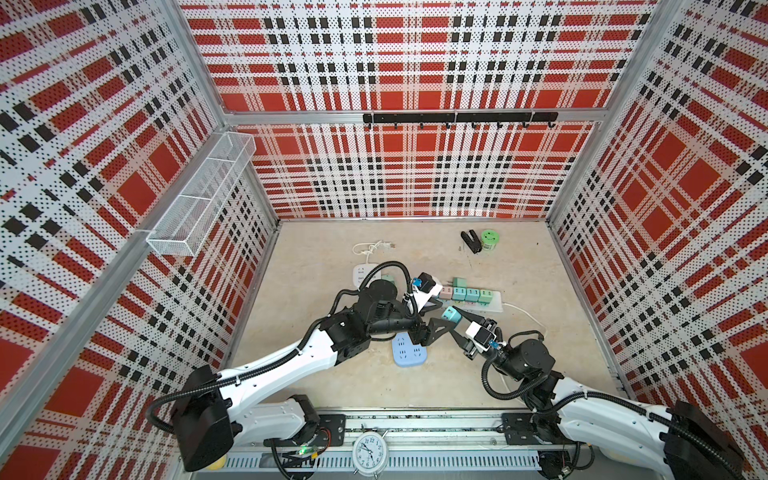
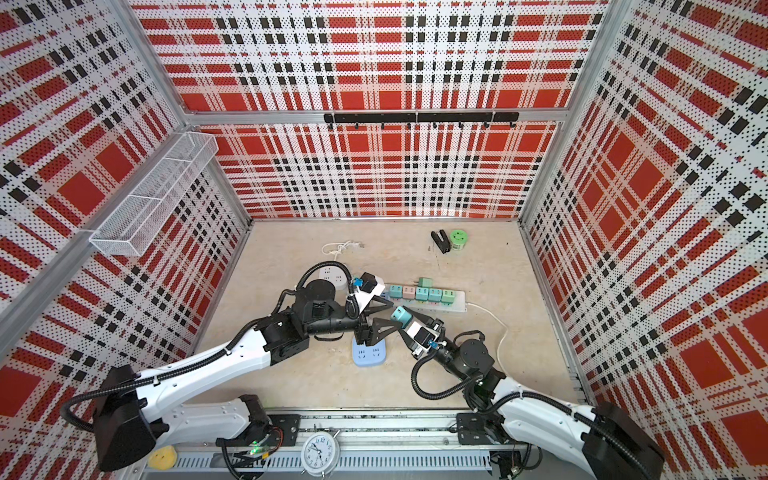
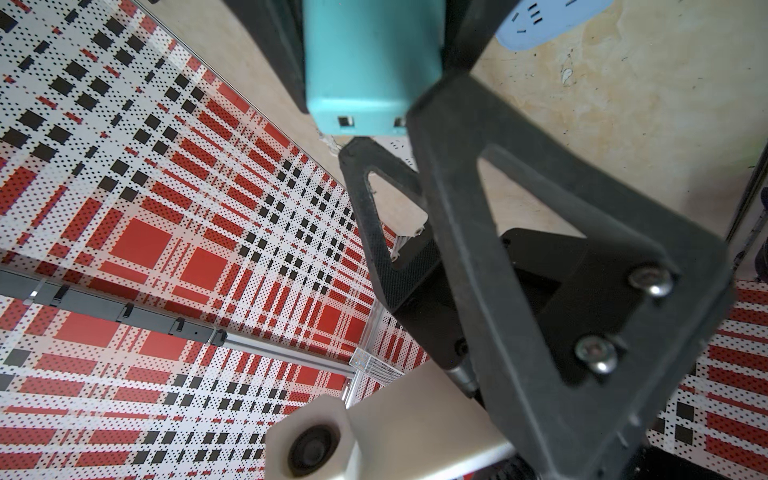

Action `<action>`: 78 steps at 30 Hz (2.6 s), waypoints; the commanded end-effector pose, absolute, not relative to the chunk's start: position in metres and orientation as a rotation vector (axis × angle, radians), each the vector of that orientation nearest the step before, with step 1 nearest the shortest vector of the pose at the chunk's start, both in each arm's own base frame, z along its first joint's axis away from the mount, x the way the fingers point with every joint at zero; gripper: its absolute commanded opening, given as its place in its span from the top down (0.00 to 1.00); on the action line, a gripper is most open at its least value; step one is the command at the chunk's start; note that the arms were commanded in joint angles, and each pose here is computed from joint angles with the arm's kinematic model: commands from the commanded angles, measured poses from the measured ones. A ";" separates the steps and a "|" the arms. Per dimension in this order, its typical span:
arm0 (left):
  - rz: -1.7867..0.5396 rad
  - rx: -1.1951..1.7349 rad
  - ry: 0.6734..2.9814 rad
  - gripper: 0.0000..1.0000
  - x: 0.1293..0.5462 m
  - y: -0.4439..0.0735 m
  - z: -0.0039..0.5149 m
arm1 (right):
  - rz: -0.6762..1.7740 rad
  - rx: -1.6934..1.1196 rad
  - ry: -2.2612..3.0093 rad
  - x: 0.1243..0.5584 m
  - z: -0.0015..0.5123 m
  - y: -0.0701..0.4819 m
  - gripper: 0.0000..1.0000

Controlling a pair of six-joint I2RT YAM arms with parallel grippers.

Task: Insert the plug
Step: 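Close left gripper on the teal adapter held by the right gripper, then open right gripper and draw back while left gripper carries adapter over light blue socket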

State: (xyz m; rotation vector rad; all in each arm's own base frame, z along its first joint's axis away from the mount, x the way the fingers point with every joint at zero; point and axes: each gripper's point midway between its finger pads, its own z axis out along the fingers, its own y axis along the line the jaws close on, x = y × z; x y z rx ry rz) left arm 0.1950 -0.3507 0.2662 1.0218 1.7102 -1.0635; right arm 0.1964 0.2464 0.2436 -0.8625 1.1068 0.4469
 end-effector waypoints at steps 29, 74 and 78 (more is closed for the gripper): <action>-0.940 1.166 1.881 0.67 0.201 -0.375 0.233 | 0.396 -0.851 1.004 0.194 0.272 0.251 1.00; -0.157 1.537 1.862 1.00 0.240 -0.307 0.125 | 0.238 0.159 1.552 0.280 0.212 0.062 0.00; -0.182 1.577 1.899 1.00 0.239 -0.309 0.115 | 0.195 0.279 1.597 0.286 0.191 0.032 0.00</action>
